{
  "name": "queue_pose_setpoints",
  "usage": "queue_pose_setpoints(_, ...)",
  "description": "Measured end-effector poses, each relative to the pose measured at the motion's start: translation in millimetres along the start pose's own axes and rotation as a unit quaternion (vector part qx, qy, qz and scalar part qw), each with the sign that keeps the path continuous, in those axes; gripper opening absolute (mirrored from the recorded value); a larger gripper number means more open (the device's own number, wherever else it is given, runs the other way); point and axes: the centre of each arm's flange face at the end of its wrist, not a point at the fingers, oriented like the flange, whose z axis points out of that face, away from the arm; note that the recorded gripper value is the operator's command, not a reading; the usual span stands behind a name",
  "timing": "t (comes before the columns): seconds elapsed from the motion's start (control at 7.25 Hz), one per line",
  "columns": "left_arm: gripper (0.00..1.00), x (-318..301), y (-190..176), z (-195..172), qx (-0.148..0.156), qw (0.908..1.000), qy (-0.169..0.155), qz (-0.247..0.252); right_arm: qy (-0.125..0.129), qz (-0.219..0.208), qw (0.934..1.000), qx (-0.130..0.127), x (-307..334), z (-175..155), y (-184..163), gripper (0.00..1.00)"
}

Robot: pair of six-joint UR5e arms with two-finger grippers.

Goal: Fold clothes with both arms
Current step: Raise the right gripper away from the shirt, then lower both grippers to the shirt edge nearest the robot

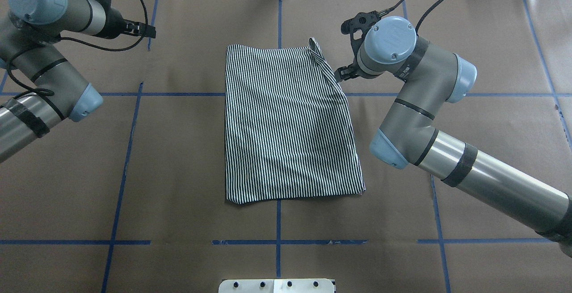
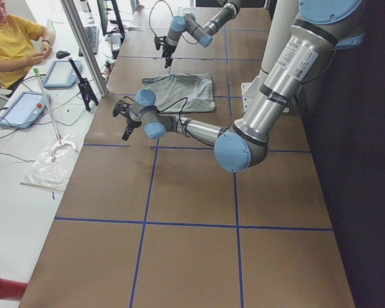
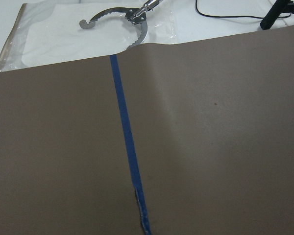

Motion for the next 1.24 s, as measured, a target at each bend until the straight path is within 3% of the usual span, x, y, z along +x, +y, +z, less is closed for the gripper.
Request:
queue_pose_setpoints(0.28,1.0,37.8,24.3,-39.1,-0.003,0.9981,0.054,-0.031,-0.073,0.086,0.9935,0.017,-16.7,-14.0,16.8,1.0)
queue_pose_setpoints(0.55,1.0,110.6,101.1,-69.6,-0.035,0.9898,0.117,-0.074,-0.123,0.18,0.9758,0.017,-28.6,-42.3,79.3,1.0)
queue_pose_setpoints(0.69,0.95,145.3,145.8,-83.9,-0.051,0.983,0.137,-0.112,-0.137,0.217,0.9664,0.019,-30.9,-64.5,123.5,1.0)
queue_pose_setpoints(0.83,0.7,173.2,186.2,-90.1,-0.062,0.9753,0.143,-0.156,-0.146,0.254,0.9557,0.02,-38.6,-80.9,158.1,1.0)
queue_pose_setpoints(0.97,0.59,199.3,225.4,-87.4,-0.071,0.9647,0.139,-0.212,-0.157,0.293,0.9429,0.021,-51.5,-93.3,179.7,1.0)
queue_pose_setpoints(1.1,0.59,220.2,257.1,-82.5,-0.078,0.9524,0.132,-0.264,-0.164,0.317,0.9338,0.023,-60.3,-100.5,188.8,1.0)
queue_pose_setpoints(1.24,0.59,238.0,286.2,-76.7,-0.085,0.9416,0.125,-0.301,-0.166,0.328,0.9296,0.026,-64.6,-103.8,192.8,1.0)
